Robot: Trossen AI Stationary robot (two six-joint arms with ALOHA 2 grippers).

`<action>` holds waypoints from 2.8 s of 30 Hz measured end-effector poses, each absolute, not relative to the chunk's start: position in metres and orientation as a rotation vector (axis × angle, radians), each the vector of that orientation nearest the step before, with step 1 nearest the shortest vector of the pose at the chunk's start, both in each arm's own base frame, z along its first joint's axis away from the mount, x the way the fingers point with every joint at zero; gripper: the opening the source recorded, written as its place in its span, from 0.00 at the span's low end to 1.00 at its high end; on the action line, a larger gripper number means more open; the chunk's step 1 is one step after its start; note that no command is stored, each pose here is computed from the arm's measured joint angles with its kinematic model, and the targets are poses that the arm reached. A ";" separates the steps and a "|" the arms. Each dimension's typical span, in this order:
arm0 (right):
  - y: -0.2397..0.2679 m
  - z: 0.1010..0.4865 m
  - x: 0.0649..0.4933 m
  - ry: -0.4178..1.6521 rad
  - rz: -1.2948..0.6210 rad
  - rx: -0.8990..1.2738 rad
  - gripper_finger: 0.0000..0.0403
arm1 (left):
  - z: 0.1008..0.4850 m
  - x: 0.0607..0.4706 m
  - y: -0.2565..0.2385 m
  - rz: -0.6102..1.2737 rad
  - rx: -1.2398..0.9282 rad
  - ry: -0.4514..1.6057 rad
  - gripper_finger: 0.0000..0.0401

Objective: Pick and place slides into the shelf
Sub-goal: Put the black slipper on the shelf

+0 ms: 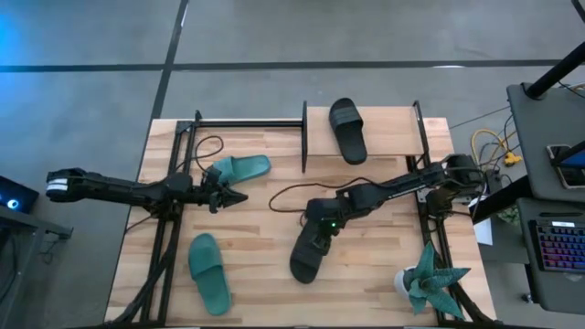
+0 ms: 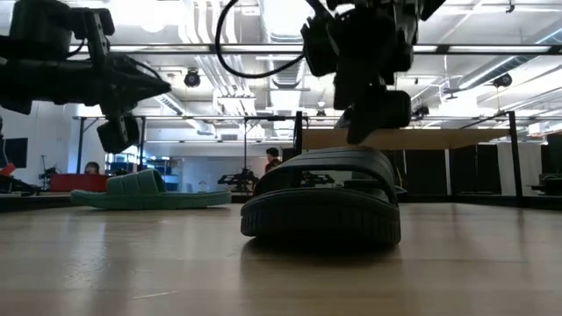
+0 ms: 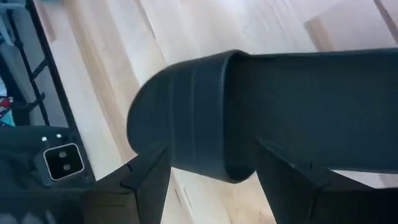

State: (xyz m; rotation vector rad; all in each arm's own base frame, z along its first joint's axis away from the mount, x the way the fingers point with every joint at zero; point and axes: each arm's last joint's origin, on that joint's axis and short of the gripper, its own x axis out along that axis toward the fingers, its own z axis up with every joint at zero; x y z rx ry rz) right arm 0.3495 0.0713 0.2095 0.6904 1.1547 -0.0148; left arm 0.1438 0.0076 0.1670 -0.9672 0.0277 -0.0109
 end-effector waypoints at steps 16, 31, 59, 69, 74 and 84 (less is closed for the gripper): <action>0.070 0.166 0.362 1.161 0.115 0.732 0.54 | 0.162 0.150 0.007 -0.023 -0.997 0.071 0.00; 0.073 0.164 0.366 1.148 0.250 0.764 0.26 | 0.157 0.152 0.006 -0.019 -1.023 0.112 0.00; 0.035 0.164 0.333 0.456 -0.810 1.488 0.08 | 0.155 0.154 0.006 -0.014 -1.045 0.124 0.00; 0.037 0.173 0.331 0.587 -0.653 1.316 0.36 | 0.154 0.155 0.006 -0.012 -1.042 0.129 0.00; 0.038 0.175 0.326 0.785 -0.623 1.094 0.45 | 0.154 0.155 0.006 -0.013 -1.042 0.127 0.00; 0.060 0.217 0.331 0.960 -0.224 -0.048 0.46 | 0.156 0.155 0.006 -0.022 -1.047 0.112 0.00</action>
